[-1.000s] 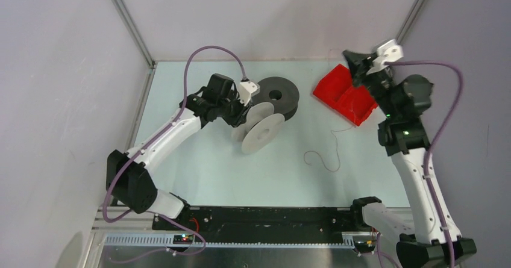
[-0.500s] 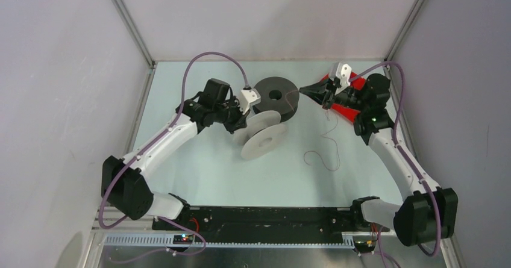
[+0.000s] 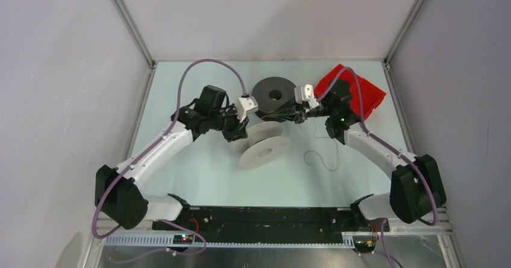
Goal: Wrap the cables
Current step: Wrap the cable around the cable reel.
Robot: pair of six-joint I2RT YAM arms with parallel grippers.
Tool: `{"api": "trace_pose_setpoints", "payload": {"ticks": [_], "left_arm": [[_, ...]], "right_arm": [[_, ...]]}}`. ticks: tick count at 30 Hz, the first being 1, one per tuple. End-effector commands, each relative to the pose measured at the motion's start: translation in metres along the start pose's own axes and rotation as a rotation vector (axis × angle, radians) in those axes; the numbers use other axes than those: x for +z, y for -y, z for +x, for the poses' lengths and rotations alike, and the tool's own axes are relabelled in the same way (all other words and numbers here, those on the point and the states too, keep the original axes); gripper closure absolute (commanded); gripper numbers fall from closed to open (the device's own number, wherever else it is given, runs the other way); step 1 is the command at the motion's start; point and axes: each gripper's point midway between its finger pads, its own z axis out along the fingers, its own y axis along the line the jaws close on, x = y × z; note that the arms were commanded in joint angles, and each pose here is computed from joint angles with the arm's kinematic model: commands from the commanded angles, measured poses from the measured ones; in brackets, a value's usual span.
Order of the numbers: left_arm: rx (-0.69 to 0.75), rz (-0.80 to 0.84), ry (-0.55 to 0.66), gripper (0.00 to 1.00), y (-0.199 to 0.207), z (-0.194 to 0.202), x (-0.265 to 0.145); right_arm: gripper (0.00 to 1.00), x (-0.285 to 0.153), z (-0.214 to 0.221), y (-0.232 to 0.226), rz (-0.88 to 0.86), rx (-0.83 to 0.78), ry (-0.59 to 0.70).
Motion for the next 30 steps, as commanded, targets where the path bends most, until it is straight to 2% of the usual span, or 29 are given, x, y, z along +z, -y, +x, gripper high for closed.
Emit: {"api": "trace_pose_setpoints", "payload": {"ticks": [1,3,4,7,14,20,30], "left_arm": [[-0.003,-0.032,0.061,0.68,-0.001,-0.019,-0.013],[-0.027,-0.061,0.072,0.60,-0.005,-0.026,-0.017],[-0.045,-0.071,0.087,0.52,-0.006,-0.033,-0.021],[-0.069,-0.099,0.120,0.47,-0.010,-0.040,-0.029],[-0.117,-0.156,0.209,0.44,-0.019,-0.051,-0.047],[-0.057,-0.043,0.334,0.39,-0.001,-0.067,-0.042],[-0.095,-0.087,0.339,0.37,-0.013,-0.060,-0.010]], "right_arm": [[1.00,0.009,0.004,0.001,-0.044,-0.062,0.042],[1.00,0.012,0.007,0.002,-0.055,-0.050,0.053],[1.00,0.015,0.010,0.002,-0.056,-0.048,0.056],[1.00,0.023,0.019,0.002,-0.051,-0.037,0.050],[1.00,0.031,0.035,0.003,-0.007,-0.045,0.056],[1.00,0.033,0.039,0.006,0.022,-0.035,0.101],[1.00,0.030,0.042,0.010,0.070,-0.034,0.126]]}}
